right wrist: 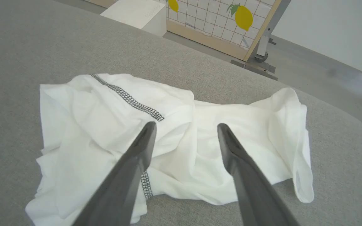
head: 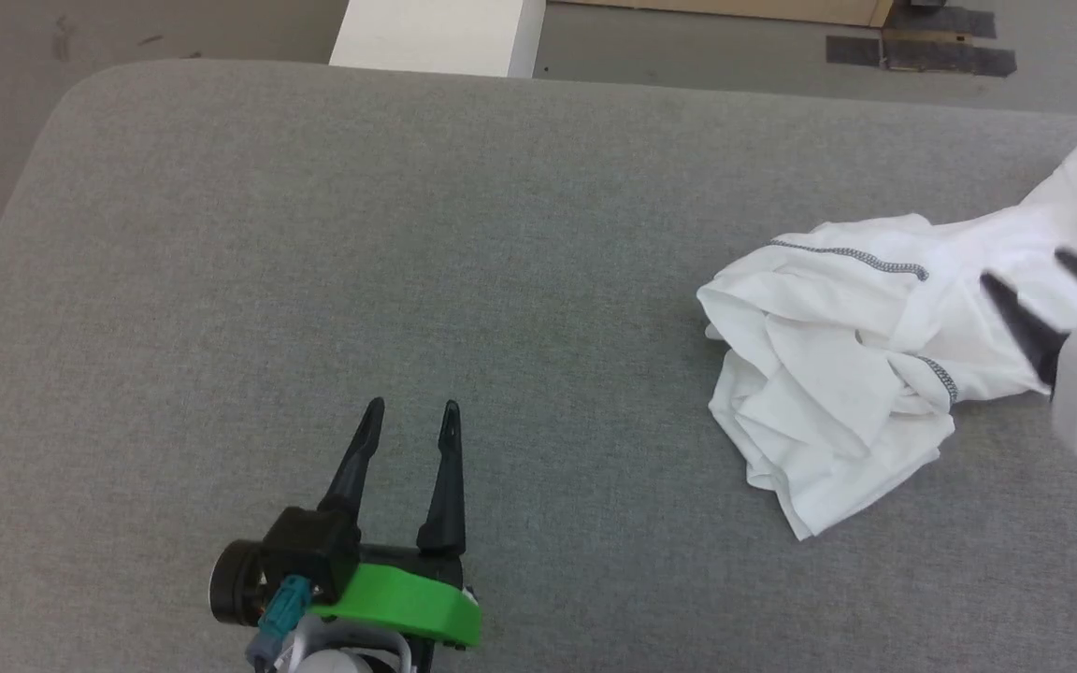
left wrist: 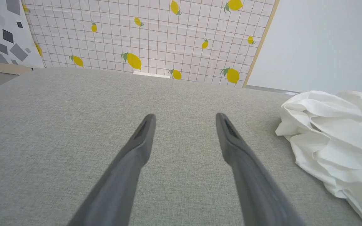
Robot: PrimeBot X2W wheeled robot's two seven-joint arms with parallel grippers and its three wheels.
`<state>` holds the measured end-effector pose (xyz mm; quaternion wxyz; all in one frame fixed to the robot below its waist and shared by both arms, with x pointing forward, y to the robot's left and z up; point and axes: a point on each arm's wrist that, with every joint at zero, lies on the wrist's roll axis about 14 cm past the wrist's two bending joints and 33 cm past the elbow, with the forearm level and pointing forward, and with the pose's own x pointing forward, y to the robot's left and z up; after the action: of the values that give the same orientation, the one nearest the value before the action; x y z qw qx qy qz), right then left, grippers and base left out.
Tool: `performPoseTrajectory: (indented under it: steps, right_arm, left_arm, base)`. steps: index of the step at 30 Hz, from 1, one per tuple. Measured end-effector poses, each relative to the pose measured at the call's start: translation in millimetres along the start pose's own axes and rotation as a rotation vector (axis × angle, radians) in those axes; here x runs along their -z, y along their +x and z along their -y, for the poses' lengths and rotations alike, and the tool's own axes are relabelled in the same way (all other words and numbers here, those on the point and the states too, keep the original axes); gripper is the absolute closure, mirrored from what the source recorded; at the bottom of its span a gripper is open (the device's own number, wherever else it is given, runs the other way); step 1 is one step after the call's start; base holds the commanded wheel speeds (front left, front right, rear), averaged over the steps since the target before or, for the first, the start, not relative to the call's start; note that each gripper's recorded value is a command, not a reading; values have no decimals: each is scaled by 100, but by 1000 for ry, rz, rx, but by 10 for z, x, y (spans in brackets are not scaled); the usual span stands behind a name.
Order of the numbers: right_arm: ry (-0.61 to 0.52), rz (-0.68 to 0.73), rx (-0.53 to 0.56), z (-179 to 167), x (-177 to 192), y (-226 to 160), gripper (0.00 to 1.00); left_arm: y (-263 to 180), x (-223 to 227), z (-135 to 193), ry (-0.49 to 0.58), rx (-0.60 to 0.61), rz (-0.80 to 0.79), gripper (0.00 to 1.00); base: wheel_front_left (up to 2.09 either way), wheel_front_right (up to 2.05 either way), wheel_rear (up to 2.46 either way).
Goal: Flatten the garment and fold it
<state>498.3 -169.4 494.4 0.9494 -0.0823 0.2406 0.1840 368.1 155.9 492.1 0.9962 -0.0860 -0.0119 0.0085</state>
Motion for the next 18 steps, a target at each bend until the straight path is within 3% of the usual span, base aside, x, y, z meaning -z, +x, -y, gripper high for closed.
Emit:
performPoseTrajectory:
  steps: [4, 14, 15, 17, 18]
  right_arm:
    - [28, -71, -18, -90, 290, -1, 0]
    - [58, -128, -77, -331, 560, 424, 0]
    - [63, -133, -80, -343, 572, 467, 21]
    - [64, -136, -85, -367, 594, 566, 94]
    - [58, -134, -86, -374, 598, 608, 100]
  left_arm:
    - [0, 6, 0, -1, 1, -2, 0]
    - [4, 127, -141, 21, -43, -43, 0]
    - [5, 139, -149, 22, -46, -47, 0]
    - [11, 160, -166, 25, -52, -54, 0]
    - [15, 167, -169, 25, -53, -56, 0]
  base:
    - [0, 0, 0]
    - [0, 0, 0]
    - [0, 0, 0]
    - [0, 0, 0]
    - [0, 0, 0]
